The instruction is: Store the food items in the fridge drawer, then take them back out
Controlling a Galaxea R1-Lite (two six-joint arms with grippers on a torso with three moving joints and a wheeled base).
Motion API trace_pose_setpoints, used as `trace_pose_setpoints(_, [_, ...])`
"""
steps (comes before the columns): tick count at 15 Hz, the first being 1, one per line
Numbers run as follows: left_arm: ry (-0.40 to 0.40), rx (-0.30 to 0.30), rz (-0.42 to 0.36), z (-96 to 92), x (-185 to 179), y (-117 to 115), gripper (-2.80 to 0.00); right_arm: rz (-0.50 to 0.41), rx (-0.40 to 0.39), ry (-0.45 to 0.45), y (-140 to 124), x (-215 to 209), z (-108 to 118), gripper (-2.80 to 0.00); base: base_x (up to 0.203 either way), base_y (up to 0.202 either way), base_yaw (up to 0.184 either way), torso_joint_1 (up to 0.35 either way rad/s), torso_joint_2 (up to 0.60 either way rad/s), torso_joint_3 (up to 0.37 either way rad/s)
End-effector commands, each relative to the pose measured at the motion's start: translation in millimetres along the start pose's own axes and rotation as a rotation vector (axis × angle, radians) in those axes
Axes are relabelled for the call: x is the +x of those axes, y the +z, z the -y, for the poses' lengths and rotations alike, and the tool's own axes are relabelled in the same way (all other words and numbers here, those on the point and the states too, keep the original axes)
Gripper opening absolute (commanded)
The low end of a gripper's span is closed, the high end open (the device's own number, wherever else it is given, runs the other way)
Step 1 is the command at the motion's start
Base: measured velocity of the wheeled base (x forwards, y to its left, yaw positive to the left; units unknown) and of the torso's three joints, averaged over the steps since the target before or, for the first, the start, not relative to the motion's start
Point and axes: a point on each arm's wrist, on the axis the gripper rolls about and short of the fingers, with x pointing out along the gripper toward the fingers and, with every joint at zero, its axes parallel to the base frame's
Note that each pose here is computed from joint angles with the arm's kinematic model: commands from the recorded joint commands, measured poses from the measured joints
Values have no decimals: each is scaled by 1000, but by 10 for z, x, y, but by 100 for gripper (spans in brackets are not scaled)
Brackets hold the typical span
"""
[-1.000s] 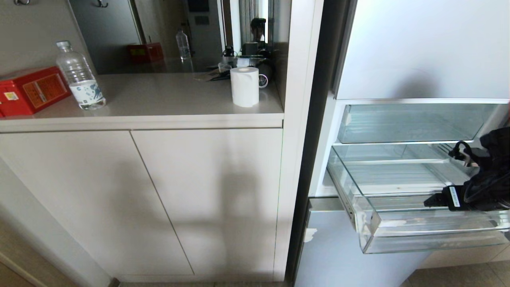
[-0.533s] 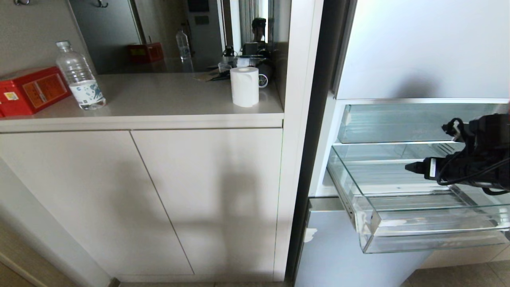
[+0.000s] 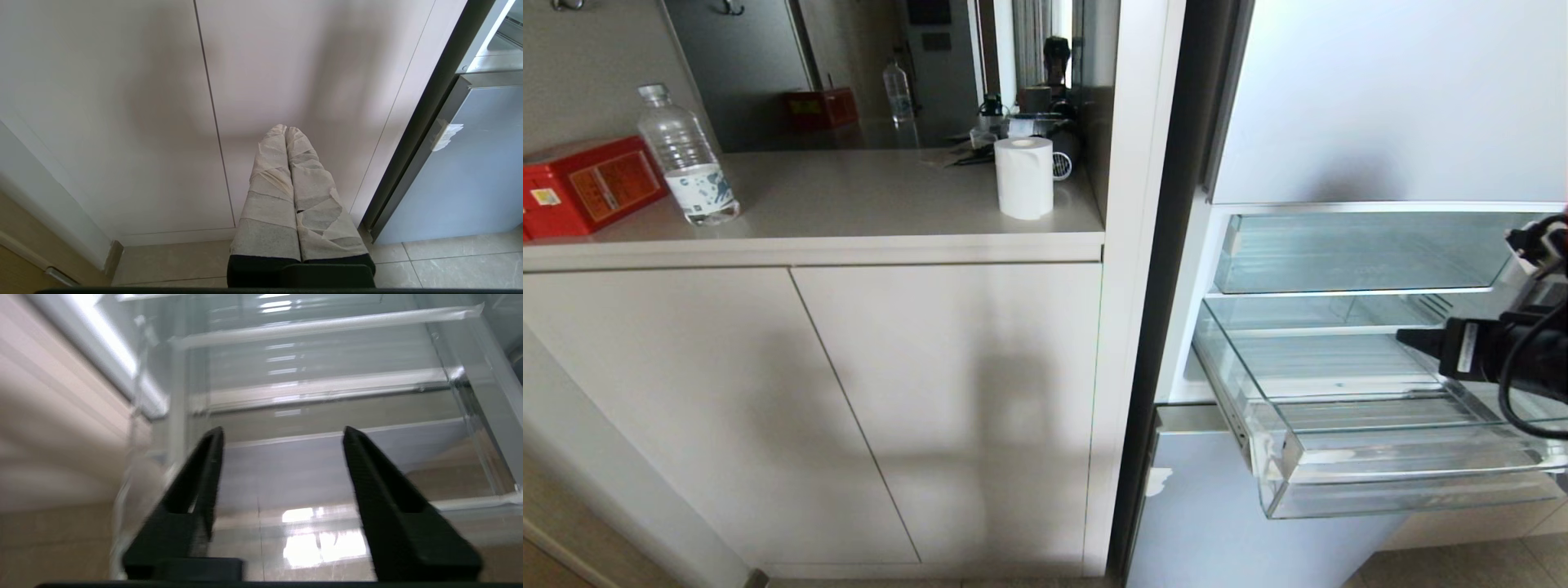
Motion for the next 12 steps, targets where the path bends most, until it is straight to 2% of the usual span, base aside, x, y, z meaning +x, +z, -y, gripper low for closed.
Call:
trace_pose_setpoints(1, [1, 0, -2, 0, 1, 0, -280, 115, -12, 54, -131, -685, -48, -280, 0, 0, 0, 0, 0, 0])
trace_pose_setpoints(4, [1, 0, -2, 0, 1, 0, -280, 153, -26, 103, -573, -1164, -16, -280, 0, 0, 0, 0, 0, 0])
trace_pose_setpoints(6, [1, 0, -2, 0, 1, 0, -280, 139, -35, 144, -910, -1313, 19, -280, 0, 0, 0, 0, 0, 0])
trace_pose_setpoints(8, [1, 0, -2, 0, 1, 0, -280, 187, -44, 167, -1076, -1462, 49, -280, 0, 0, 0, 0, 0, 0])
trace_pose_setpoints(12, [1, 0, -2, 0, 1, 0, -280, 303, -134, 200, -1439, -1745, 115, -280, 0, 0, 0, 0, 0, 0])
